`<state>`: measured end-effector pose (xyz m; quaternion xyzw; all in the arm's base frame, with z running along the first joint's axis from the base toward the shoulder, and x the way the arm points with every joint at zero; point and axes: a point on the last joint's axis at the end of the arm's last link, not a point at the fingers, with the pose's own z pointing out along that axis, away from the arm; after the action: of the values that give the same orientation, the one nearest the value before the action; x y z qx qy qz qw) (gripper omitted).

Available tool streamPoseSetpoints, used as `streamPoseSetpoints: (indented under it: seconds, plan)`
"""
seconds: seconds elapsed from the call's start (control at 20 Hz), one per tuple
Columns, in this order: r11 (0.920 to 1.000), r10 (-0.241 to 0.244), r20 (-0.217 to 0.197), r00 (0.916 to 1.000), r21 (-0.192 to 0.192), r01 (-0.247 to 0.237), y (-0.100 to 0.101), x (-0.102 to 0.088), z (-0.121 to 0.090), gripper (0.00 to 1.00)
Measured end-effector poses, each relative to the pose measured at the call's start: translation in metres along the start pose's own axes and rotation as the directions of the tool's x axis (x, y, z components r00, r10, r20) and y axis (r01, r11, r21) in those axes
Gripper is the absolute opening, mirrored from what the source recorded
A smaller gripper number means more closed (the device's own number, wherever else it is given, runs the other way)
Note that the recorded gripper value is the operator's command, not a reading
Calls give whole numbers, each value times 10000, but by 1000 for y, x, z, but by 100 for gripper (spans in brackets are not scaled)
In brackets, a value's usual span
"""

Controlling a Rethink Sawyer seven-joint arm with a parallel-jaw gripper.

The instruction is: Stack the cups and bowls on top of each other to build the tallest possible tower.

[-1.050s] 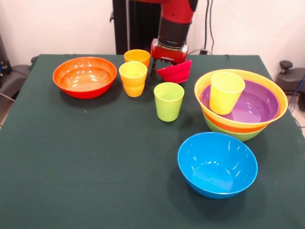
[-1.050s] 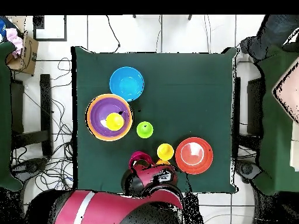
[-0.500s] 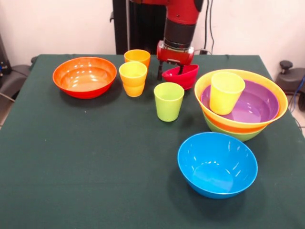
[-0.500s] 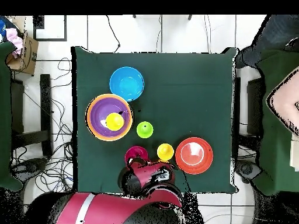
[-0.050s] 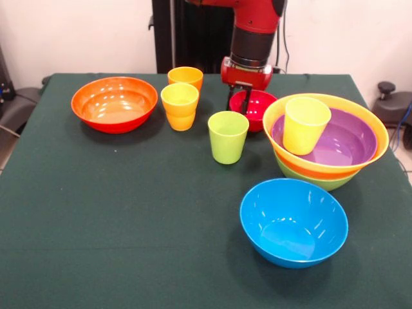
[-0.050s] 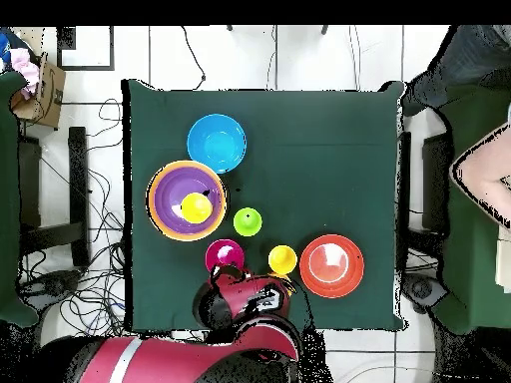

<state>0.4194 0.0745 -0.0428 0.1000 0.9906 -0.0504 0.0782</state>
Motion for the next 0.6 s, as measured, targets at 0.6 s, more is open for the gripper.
streamPoseSetpoints:
  seconds: [0.6]
  plan:
    - [9999,-141,434,9990,-24,142,9,-7,-8,0]
